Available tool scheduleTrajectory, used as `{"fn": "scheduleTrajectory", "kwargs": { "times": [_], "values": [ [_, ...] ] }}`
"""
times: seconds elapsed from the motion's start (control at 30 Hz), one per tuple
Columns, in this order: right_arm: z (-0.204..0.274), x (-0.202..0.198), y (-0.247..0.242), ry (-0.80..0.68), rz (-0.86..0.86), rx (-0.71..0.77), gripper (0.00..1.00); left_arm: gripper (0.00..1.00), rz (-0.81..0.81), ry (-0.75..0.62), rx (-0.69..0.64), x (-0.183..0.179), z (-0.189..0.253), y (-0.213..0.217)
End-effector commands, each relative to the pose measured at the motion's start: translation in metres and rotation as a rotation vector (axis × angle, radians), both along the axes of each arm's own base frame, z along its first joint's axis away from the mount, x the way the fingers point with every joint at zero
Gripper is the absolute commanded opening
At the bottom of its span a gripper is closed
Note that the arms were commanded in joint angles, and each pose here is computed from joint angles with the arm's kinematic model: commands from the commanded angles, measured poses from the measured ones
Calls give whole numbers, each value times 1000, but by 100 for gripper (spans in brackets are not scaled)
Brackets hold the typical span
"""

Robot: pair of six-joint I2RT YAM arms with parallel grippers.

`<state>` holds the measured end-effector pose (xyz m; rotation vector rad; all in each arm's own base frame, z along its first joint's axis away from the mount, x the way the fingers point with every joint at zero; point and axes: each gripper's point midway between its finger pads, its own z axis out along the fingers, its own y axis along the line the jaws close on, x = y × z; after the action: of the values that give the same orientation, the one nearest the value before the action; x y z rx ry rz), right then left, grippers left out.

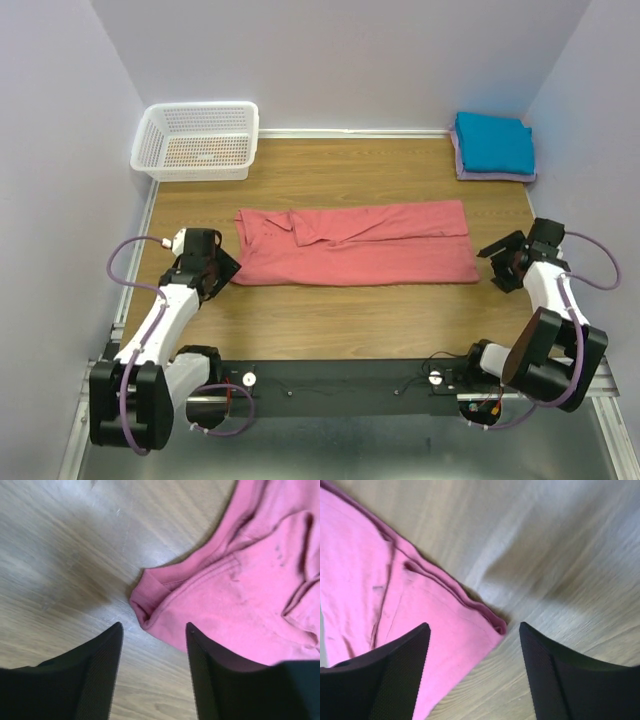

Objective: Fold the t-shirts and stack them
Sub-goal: Fold the tshirt

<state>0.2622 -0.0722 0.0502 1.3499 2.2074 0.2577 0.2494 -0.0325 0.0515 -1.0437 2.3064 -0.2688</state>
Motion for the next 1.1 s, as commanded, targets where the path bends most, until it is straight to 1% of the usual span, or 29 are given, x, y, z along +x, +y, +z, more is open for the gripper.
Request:
{"fn": "scheduleTrajectory", "kwargs": {
  "times": [0.0, 0.1, 0.13, 0.2, 0.23, 0.27, 0.3, 0.33, 0.37, 0.43, 0.47, 0.5, 0.53, 0.57, 0.63, 0.67, 0.7, 0.73, 0.8, 0.83, 0.87, 0.93, 1.0, 1.07],
  "values": [
    [33, 13, -6, -31, 83, -121, 83, 67, -3, -39, 78, 3, 29, 13],
    [67, 41, 8, -108, 221, -213, 87, 71, -23, -99, 135, 15, 56, 20],
    [87, 57, 25, -155, 311, -260, 87, 72, -35, -128, 152, 22, 69, 21],
    [103, 73, 51, -189, 418, -307, 87, 73, -73, -155, 163, 30, 80, 15],
    [100, 81, 65, -179, 469, -324, 87, 76, -90, -182, 165, 37, 91, 12],
    [102, 88, 78, -180, 520, -356, 87, 76, -110, -187, 170, 40, 93, 7],
    [114, 98, 121, -232, 635, -368, 87, 76, -143, -195, 164, 45, 94, -3],
    [112, 103, 142, -236, 692, -376, 87, 76, -165, -204, 160, 48, 96, -11],
    [100, 102, 182, -220, 805, -398, 88, 76, -182, -203, 155, 52, 93, -18],
    [105, 113, 226, -262, 900, -420, 88, 75, -237, -223, 141, 58, 91, -38],
    [85, 116, 246, -228, 962, -426, 89, 74, -254, -220, 134, 59, 87, -44],
    [81, 108, 281, -247, 1049, -422, 89, 73, -269, -199, 134, 60, 79, -49],
    [89, 115, 303, -299, 1093, -434, 89, 72, -290, -202, 126, 62, 74, -57],
    [69, 109, 334, -285, 1176, -433, 89, 71, -297, -207, 121, 66, 69, -61],
    [59, 108, 364, -296, 1252, -449, 92, 71, -307, -188, 112, 63, 53, -64],
    [64, 113, 380, -330, 1289, -470, 94, 71, -317, -184, 103, 63, 48, -67],
    [44, 108, 399, -311, 1336, -485, 95, 70, -313, -180, 97, 64, 43, -68],
    [38, 108, 408, -310, 1355, -492, 96, 70, -314, -161, 97, 60, 33, -67],
    [40, 109, 434, -348, 1399, -484, 96, 70, -323, -136, 87, 57, 20, -69],
    [31, 111, 442, -343, 1415, -485, 96, 70, -324, -124, 83, 54, 13, -69],
    [34, 114, 452, -364, 1428, -492, 96, 70, -322, -106, 73, 52, 7, -70],
    [25, 118, 460, -360, 1447, -505, 97, 70, -322, -97, 62, 49, 1, -71],
    [26, 122, 470, -377, 1461, -514, 97, 70, -323, -76, 49, 42, -9, -72],
    [14, 122, 474, -360, 1476, -514, 97, 70, -324, -57, 41, 37, -17, -72]
  ]
}}
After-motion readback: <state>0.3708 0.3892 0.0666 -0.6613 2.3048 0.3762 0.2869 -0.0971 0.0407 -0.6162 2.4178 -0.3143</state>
